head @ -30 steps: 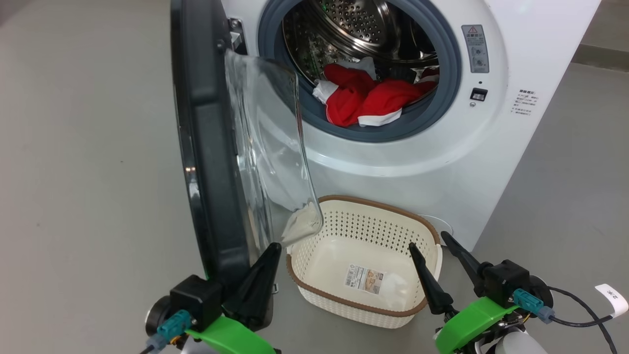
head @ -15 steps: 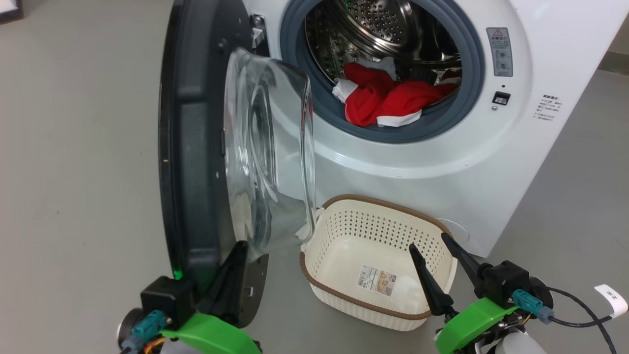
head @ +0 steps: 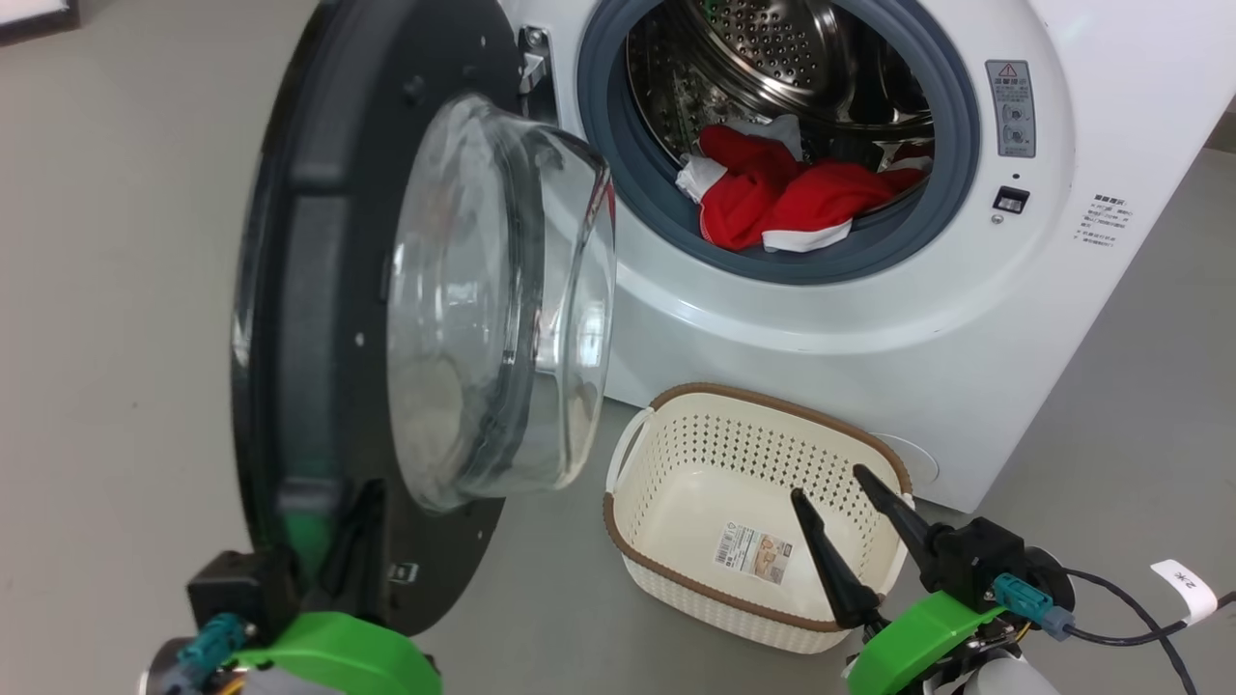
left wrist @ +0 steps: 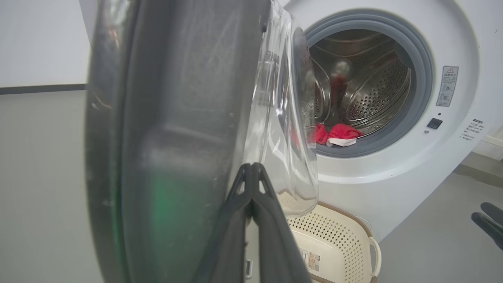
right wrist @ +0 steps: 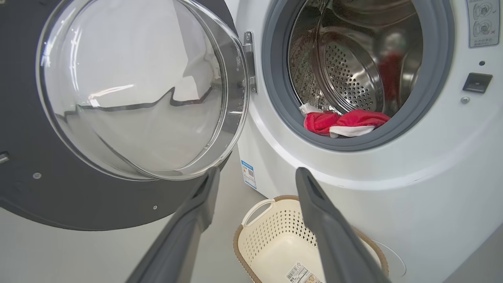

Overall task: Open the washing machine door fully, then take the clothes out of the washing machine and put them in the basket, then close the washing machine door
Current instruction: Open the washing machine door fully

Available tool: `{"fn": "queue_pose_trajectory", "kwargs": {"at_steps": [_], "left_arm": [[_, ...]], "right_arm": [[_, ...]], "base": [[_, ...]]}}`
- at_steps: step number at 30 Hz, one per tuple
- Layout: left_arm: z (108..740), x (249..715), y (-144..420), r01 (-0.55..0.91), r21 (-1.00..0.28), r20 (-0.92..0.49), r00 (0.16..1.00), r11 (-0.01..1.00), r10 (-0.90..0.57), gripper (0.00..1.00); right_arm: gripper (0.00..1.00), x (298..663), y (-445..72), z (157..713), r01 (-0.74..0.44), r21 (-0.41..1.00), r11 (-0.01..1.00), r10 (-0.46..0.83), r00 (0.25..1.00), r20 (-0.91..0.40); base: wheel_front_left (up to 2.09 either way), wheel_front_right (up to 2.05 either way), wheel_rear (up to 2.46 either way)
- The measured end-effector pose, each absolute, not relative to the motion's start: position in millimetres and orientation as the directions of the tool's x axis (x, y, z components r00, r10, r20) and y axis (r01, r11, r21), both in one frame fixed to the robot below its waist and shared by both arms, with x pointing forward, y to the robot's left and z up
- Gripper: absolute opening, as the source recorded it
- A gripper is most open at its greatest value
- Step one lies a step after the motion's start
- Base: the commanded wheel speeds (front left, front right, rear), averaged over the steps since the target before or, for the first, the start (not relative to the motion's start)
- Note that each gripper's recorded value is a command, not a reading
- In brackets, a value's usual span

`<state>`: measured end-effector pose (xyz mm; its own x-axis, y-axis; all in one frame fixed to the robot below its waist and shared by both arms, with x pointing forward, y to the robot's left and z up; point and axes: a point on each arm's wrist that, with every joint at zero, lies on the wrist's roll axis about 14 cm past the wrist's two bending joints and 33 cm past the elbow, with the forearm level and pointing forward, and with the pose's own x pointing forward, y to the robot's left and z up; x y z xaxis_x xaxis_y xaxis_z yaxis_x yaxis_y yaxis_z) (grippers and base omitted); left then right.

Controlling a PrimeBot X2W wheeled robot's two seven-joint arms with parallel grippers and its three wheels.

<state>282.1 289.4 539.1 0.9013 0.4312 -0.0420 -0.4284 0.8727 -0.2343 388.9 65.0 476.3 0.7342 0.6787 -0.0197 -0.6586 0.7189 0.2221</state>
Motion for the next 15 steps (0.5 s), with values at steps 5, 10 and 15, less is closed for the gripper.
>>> {"fn": "queue_pose_trajectory", "kwargs": {"at_steps": [5, 10, 15], "left_arm": [[535.9, 272.6, 313.2, -0.497, -0.215, -0.053, 0.866, 0.841, 0.498, 0.0], [532.4, 266.5, 328.8, -0.535, -0.207, -0.055, 0.843, 0.819, 0.536, 0.0], [530.4, 261.5, 345.2, -0.586, -0.204, -0.052, 0.806, 0.784, 0.589, 0.0]], "right_arm": [[1.0, 387.6, 64.8, 473.9, -0.661, 0.216, 0.718, 0.681, 0.732, -0.026], [1.0, 387.3, 63.0, 470.3, -0.66, 0.207, 0.722, 0.68, 0.732, -0.037], [1.0, 388.6, 58.5, 465.4, -0.651, 0.205, 0.731, 0.672, 0.739, -0.049]], "base": [[0.0, 0.0, 0.0], [0.0, 0.0, 0.0], [0.0, 0.0, 0.0]]}}
